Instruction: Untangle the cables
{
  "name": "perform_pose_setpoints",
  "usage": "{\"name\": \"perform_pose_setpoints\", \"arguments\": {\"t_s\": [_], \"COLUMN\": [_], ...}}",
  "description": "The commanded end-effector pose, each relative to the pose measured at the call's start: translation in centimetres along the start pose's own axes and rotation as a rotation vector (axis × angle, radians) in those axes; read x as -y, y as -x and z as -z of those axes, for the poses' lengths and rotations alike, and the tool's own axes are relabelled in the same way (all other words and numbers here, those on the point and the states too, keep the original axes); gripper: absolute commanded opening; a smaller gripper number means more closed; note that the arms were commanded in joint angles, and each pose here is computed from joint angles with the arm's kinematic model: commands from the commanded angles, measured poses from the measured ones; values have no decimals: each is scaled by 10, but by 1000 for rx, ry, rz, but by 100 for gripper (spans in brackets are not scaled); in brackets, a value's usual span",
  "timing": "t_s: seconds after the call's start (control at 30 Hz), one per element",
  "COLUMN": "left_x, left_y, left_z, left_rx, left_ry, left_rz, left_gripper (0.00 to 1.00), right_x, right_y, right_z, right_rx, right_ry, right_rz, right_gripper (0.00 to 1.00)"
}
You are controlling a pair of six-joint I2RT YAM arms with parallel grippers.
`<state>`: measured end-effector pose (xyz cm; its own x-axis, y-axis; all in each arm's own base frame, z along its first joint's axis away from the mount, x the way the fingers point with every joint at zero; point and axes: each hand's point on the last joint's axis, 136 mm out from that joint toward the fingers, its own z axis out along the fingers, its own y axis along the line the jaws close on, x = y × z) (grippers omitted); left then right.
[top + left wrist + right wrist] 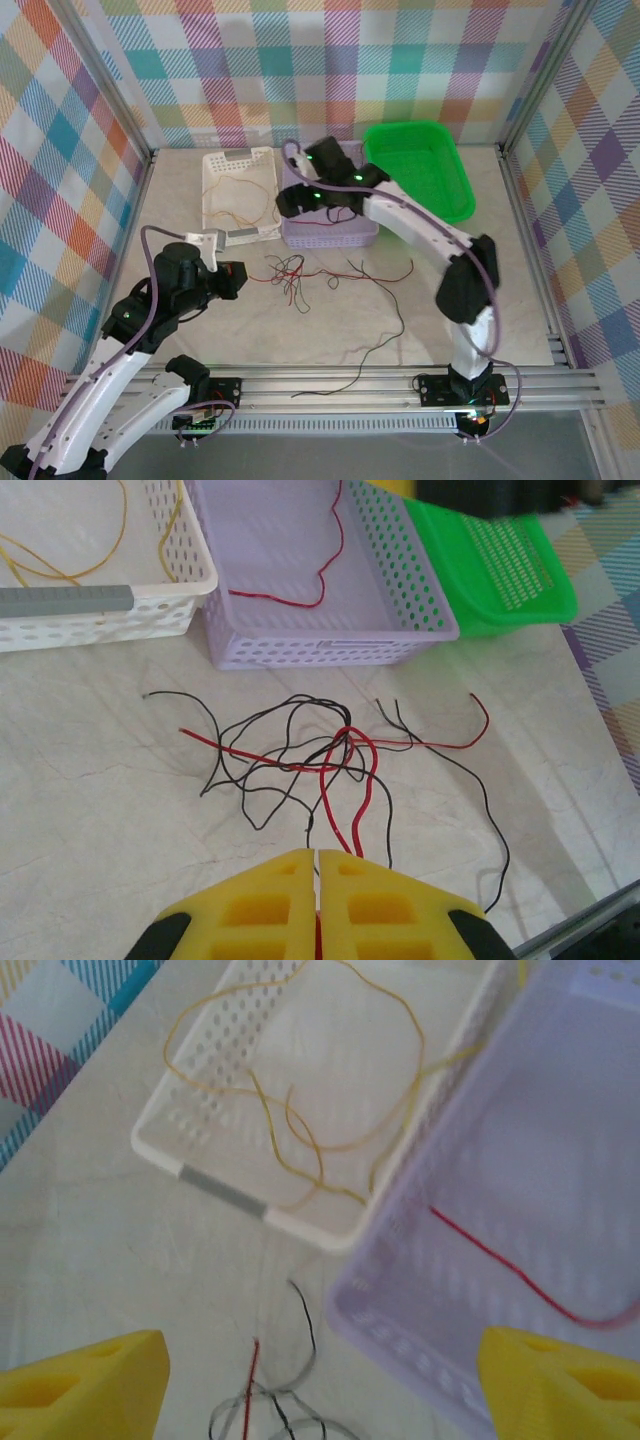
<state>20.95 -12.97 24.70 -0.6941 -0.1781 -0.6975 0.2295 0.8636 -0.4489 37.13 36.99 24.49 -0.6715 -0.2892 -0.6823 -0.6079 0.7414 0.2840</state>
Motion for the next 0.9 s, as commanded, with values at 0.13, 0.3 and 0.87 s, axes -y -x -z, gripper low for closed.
{"name": "perform_pose_setpoints", "arguments": {"t_s": [0.13,0.3,0.87], "left_x": [16,14,23], "left_y": [25,29,32], "left_z": [3,-8,-8], "left_rx": [52,35,41], "left_ry": [-38,-6,2], "left_rz": [54,71,69], "left_gripper": [0,0,0], "right_x": [-23,-33,-37], "right_y": [-52,-115,-166], "right_z": [39,36,-16], "right_rx": [84,132,6], "right_ry": [249,373,206], "right_rz": [-28,-56,23], "right_gripper": [85,86,19]}}
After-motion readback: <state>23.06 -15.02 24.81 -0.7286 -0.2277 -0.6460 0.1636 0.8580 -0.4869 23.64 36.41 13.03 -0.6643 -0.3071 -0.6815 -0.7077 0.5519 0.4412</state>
